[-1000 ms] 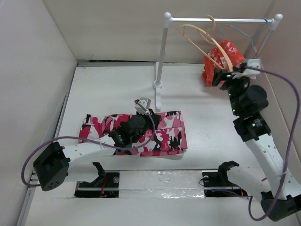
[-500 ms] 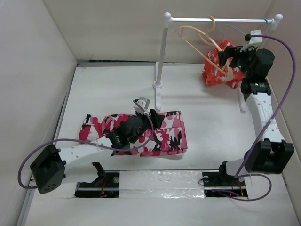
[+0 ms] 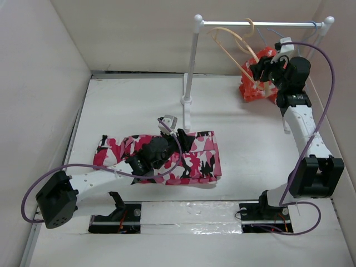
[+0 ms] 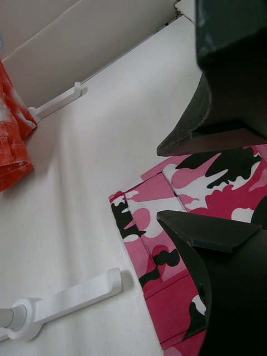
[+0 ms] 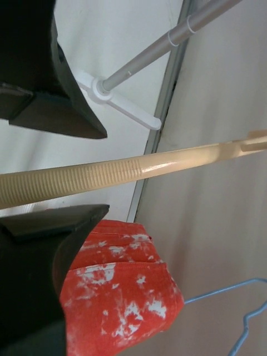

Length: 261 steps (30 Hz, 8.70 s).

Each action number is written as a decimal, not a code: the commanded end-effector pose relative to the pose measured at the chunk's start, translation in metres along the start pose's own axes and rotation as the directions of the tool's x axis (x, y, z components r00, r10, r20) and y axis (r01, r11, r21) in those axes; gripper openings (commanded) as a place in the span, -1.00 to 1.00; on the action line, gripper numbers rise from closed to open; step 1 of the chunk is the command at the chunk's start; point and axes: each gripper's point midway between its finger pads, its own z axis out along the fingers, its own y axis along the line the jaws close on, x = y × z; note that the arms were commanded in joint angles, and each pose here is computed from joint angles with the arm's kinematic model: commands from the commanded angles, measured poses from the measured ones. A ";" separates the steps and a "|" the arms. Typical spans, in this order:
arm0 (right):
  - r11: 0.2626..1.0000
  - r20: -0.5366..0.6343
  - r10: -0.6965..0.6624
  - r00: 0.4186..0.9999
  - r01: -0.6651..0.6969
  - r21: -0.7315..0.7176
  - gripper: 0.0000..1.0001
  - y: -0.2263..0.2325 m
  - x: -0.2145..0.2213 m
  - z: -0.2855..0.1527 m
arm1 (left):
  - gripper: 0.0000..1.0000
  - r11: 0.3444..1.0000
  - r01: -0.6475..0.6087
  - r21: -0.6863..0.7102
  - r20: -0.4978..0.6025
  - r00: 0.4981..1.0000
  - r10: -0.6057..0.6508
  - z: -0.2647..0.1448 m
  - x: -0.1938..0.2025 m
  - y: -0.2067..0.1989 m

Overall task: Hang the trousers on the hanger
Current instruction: Pick up the hanger from the clothesline, then place the trousers on the hanger, then place the hanger at the clothesline.

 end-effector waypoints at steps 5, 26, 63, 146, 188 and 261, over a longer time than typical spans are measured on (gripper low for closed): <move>0.997 0.086 -0.071 0.994 0.071 0.007 -0.29 0.017 -0.039 0.005 | -0.18 1.000 0.012 0.025 0.046 0.999 -0.013 -0.004 -0.013 -0.006; 0.996 0.251 -0.086 0.964 0.077 0.047 -1.00 0.043 -0.087 -0.038 | -0.11 0.999 0.027 -0.025 0.060 0.998 -0.025 -0.004 -0.016 0.002; 0.978 -0.108 0.156 0.982 -0.138 0.158 -1.00 0.117 0.188 -0.140 | 0.23 0.996 -0.039 0.081 -0.029 0.999 0.041 0.131 -0.028 -0.097; 0.933 -0.528 0.175 0.831 -0.311 -0.180 -0.32 0.218 0.331 -0.150 | -1.00 0.883 0.420 -0.210 0.181 0.904 -0.387 0.067 0.087 -0.001; 0.951 -0.155 0.293 0.944 -0.271 0.145 -1.00 0.082 0.220 -0.169 | -1.00 0.866 0.158 -0.475 0.164 0.982 -0.089 -0.040 0.068 0.099; 0.678 -0.322 0.460 0.828 -0.561 -0.475 0.24 0.347 0.156 -0.185 | -1.00 0.990 0.080 -0.116 0.263 0.964 -0.047 -0.007 -0.098 -0.073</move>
